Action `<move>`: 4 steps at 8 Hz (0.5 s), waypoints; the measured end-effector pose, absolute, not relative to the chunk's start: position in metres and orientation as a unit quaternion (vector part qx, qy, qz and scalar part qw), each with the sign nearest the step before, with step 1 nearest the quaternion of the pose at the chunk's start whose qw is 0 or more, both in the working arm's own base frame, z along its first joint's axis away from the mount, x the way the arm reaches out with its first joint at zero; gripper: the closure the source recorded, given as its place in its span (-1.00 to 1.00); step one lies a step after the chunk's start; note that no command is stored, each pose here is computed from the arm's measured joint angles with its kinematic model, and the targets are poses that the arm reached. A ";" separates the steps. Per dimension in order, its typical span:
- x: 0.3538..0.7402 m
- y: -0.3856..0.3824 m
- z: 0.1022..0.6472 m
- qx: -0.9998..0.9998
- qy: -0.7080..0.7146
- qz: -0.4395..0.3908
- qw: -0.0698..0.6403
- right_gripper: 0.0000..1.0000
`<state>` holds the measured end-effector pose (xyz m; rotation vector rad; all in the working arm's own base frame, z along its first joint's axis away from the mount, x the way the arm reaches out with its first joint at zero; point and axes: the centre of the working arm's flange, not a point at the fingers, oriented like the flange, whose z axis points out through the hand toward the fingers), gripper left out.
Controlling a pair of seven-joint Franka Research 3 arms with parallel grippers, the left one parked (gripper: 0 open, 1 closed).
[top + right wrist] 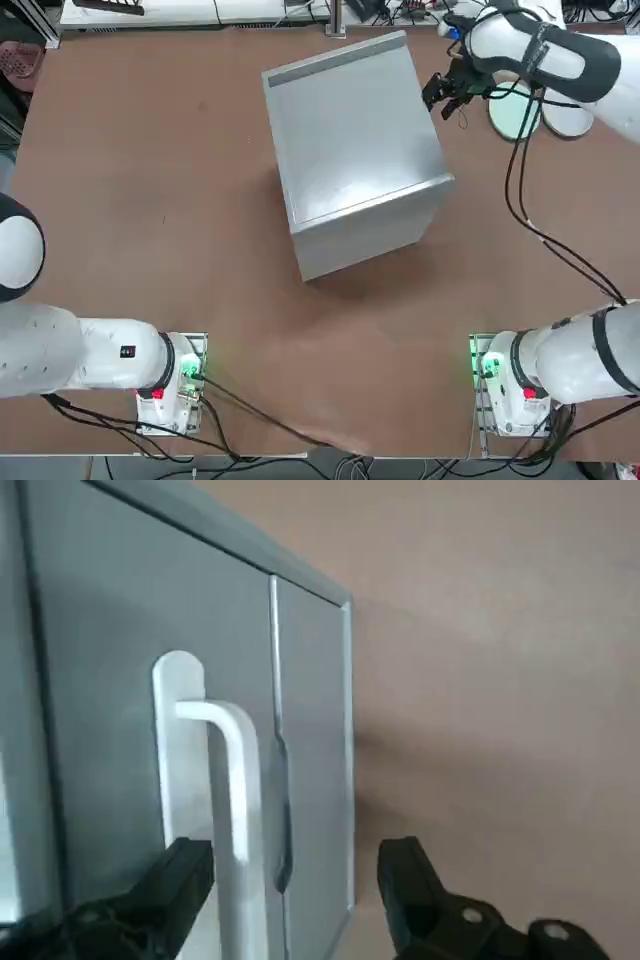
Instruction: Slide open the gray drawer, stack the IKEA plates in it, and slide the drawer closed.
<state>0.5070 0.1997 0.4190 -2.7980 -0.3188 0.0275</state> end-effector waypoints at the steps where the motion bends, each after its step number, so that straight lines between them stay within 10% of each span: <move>1: 0.507 0.200 0.419 -0.980 -0.112 0.010 0.162 -1.00; 4: 0.508 0.200 0.418 -0.980 -0.118 0.009 0.159 -1.00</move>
